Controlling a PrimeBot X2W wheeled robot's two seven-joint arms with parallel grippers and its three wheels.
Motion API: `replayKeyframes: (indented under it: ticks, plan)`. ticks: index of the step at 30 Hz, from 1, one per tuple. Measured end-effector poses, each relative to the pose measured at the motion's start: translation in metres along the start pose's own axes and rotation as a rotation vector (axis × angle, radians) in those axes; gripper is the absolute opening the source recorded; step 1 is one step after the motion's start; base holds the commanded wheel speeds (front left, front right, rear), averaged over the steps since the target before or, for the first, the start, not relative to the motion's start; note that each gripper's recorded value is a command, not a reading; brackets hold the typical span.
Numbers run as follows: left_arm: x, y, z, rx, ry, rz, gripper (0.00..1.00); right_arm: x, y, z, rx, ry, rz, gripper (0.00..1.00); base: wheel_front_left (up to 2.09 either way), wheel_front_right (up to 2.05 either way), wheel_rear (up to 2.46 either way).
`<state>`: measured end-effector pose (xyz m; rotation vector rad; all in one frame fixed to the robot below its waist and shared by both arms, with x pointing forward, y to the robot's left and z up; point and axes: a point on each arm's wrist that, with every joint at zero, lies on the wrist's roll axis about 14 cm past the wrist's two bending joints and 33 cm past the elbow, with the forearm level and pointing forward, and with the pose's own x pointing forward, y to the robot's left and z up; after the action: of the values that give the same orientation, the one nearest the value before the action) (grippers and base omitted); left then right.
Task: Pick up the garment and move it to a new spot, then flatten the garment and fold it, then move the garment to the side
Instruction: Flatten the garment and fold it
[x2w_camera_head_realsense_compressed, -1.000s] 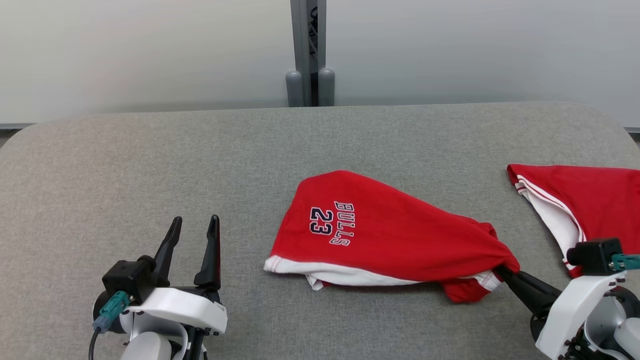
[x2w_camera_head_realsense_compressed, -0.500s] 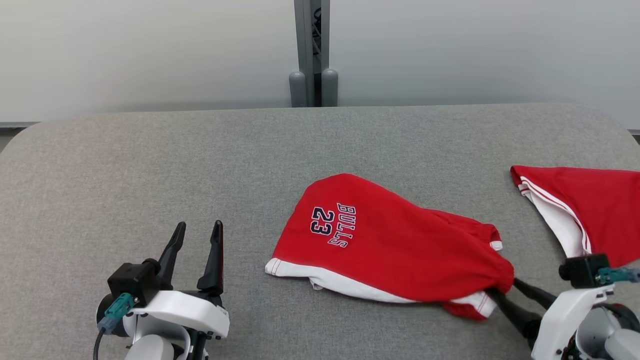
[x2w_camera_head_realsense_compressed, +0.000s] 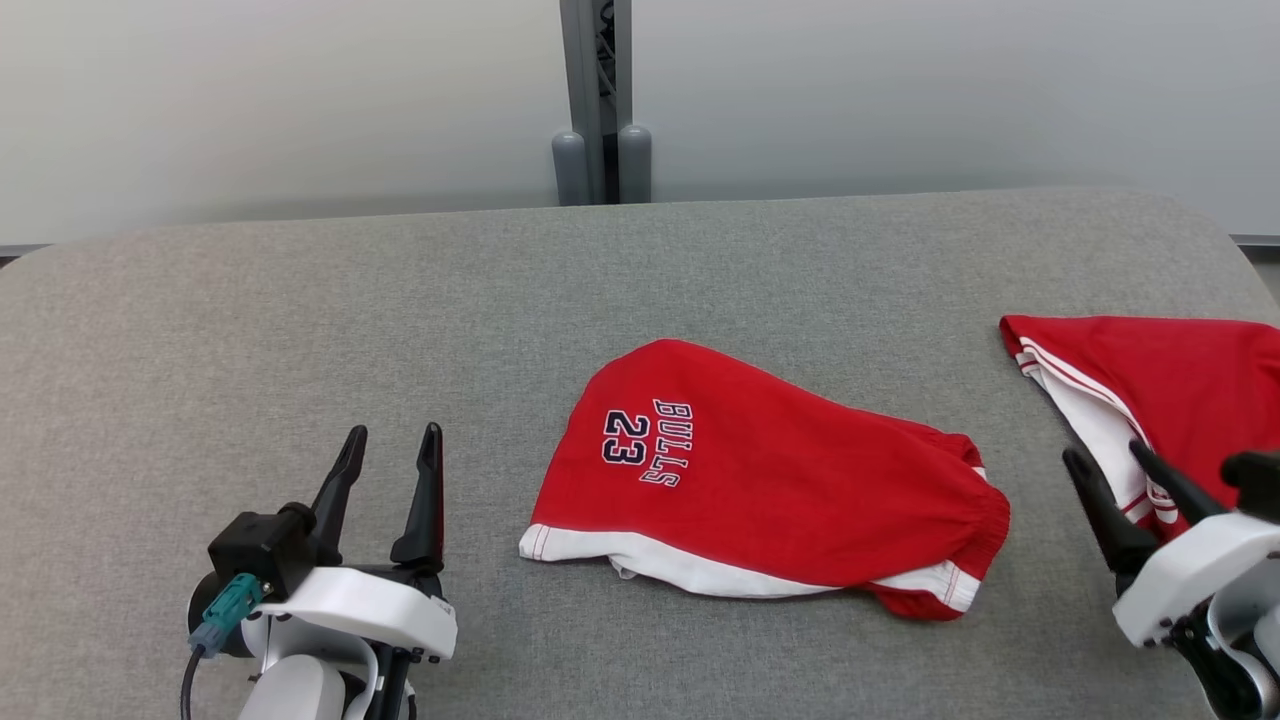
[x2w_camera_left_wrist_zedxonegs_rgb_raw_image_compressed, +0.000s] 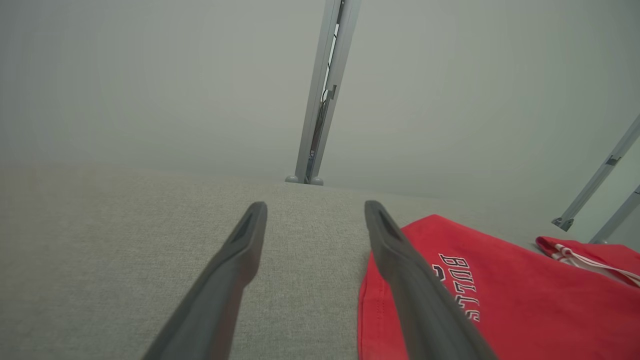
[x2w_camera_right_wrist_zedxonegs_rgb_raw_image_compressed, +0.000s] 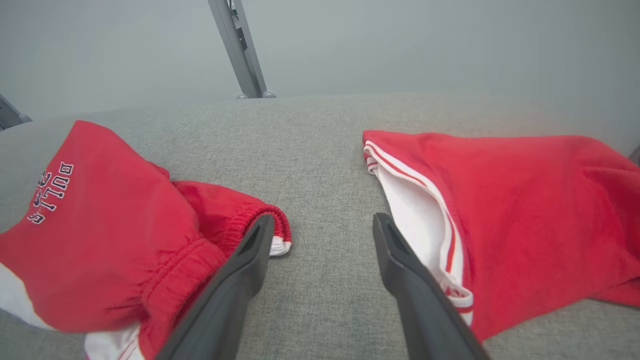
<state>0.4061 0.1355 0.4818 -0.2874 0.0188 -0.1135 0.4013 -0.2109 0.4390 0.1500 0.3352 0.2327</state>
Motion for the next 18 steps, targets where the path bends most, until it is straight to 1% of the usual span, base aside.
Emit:
replayKeyframes:
  ticks: [3,6,11,15,18]
  plan:
    - [0.004,-0.003,0.002,-0.001,-0.007,-0.011,1.0,0.003,-0.007,0.025,-0.014,-0.133,-0.042,1.0,0.0,0.0,0.0]
    - [0.006,-0.007,0.002,-0.002,-0.008,-0.019,1.0,0.005,-0.001,0.042,-0.007,-0.228,-0.059,1.0,0.0,0.0,0.0]
    - [0.007,-0.009,0.001,-0.002,-0.005,-0.027,1.0,-0.005,0.018,0.037,0.038,-0.296,-0.074,1.0,0.0,0.0,0.0]
    - [0.007,-0.009,-0.001,-0.002,0.0,-0.027,1.0,-0.013,0.036,0.02,0.081,-0.288,-0.067,1.0,0.0,0.0,0.0]
    - [0.008,-0.008,-0.002,-0.002,0.003,-0.025,1.0,-0.016,0.04,0.02,0.097,-0.3,-0.062,1.0,0.0,0.0,0.0]
